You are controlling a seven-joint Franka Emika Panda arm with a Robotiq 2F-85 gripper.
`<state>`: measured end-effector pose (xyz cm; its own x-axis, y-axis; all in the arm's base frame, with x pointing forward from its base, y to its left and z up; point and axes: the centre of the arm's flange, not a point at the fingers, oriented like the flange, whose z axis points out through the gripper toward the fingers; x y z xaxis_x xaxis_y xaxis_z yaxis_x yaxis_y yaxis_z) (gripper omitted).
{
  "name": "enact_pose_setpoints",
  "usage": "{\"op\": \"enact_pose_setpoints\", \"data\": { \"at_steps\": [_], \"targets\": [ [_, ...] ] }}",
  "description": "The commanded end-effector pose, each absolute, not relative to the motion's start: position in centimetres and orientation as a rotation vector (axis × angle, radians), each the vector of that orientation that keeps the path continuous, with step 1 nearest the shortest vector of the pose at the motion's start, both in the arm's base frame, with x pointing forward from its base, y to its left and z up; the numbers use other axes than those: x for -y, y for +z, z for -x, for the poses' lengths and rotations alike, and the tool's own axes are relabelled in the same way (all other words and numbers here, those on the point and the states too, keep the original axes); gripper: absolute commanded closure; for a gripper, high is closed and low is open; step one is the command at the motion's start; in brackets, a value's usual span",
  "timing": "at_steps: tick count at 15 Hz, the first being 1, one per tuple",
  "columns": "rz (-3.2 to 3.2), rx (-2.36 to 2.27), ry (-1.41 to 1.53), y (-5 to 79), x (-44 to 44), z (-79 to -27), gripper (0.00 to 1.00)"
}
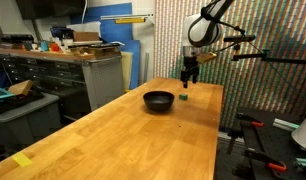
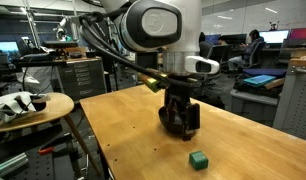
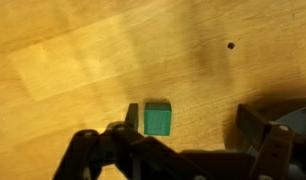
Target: Put the green cube inside the black bowl
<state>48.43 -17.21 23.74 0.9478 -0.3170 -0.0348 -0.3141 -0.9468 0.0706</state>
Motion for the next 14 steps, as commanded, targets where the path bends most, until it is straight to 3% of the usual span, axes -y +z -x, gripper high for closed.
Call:
{"op": "enact_pose_setpoints", "data": {
  "at_steps": [1, 14],
  "targets": [
    [-3.043, 0.435, -0.004, 21.0, 19.4, -49.4, 0.00],
    [-3.069, 0.452, 0.063, 16.8, 23.9, -51.3, 0.00]
  ]
}}
